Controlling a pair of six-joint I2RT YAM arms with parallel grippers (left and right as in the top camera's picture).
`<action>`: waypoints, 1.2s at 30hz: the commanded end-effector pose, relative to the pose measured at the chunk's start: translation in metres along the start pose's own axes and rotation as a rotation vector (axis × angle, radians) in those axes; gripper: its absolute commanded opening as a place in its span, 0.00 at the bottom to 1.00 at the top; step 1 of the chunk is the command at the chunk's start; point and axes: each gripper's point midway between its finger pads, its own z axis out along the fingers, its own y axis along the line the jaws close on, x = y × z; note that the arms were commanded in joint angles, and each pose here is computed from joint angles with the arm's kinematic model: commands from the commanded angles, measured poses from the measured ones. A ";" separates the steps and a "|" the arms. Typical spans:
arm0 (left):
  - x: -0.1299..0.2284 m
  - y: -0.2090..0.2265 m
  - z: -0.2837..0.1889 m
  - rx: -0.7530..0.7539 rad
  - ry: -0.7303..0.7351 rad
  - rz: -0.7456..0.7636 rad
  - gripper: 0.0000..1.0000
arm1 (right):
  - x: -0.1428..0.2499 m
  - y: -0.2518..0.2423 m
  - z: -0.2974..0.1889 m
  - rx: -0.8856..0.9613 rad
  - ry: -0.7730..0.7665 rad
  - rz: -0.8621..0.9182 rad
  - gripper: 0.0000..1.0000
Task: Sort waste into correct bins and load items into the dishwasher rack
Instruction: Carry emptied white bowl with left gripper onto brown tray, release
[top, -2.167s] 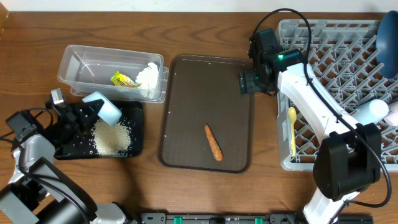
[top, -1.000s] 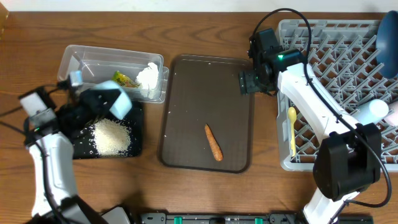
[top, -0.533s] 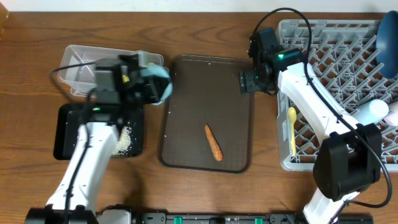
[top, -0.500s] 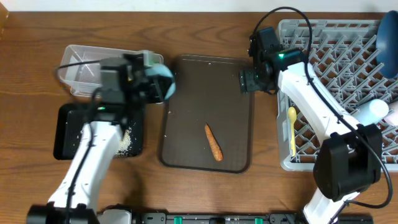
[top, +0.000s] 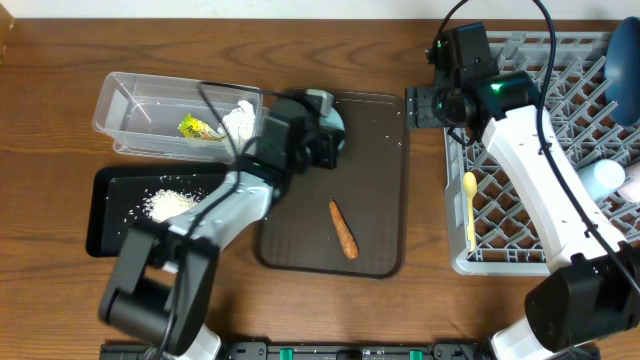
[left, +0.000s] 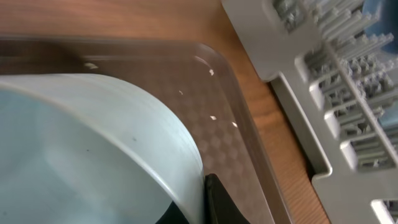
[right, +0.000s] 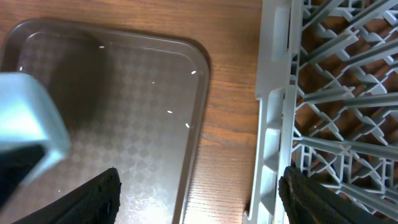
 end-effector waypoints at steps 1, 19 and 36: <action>0.005 -0.011 0.014 0.017 0.003 0.045 0.07 | -0.008 -0.006 -0.008 0.008 -0.027 0.009 0.81; 0.021 -0.006 0.015 -0.022 0.061 0.030 0.38 | -0.007 -0.006 -0.008 0.008 -0.025 0.009 0.87; 0.013 0.077 -0.135 -0.312 0.135 -0.277 0.53 | -0.008 0.033 0.027 -0.124 0.000 -0.023 0.88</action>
